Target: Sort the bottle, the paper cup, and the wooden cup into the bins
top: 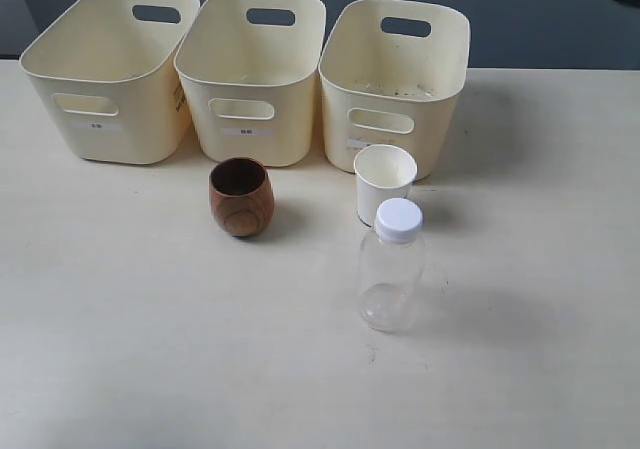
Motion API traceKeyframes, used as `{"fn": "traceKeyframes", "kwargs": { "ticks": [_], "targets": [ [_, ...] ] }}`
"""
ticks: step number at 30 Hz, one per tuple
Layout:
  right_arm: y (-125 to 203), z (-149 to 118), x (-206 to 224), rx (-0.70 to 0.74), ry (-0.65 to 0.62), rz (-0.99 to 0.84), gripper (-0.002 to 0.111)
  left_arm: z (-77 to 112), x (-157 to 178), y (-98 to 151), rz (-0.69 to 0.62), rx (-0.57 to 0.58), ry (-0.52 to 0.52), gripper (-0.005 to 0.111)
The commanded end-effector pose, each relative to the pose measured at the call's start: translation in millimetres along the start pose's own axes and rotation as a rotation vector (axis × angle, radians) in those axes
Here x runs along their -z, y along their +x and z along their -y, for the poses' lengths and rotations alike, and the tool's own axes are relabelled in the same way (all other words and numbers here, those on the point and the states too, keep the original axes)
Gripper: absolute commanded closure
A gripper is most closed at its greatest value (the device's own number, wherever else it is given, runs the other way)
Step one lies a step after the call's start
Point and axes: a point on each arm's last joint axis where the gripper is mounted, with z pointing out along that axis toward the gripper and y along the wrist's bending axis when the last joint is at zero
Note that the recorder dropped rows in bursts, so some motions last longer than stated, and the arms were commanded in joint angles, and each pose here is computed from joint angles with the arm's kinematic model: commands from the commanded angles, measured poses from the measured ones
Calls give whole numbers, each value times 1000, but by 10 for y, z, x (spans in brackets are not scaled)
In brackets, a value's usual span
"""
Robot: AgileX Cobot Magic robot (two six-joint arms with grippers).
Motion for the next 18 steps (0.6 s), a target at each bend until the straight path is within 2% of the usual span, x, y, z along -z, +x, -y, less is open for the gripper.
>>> {"fn": "traceKeyframes", "kwargs": {
  "ticks": [1, 4, 9, 11, 16, 18],
  "targets": [
    [174, 5, -322, 23, -66, -129, 108, -2, 1, -18, 6, 3, 1, 107],
    [312, -87, -533, 40, -142, -207, 104, -2, 1, -18, 6, 3, 1, 107],
    [496, -240, -870, 77, -225, -307, 86, -2, 1, -18, 6, 3, 1, 107],
    [530, -307, -990, 80, -255, -330, 76, -2, 1, -18, 6, 3, 1, 107],
    [642, -423, -1264, 88, -297, -391, 43, -2, 1, -18, 6, 3, 1, 107],
    [699, -430, -1371, 78, -300, -420, 37, -2, 1, -18, 6, 3, 1, 107]
  ]
}}
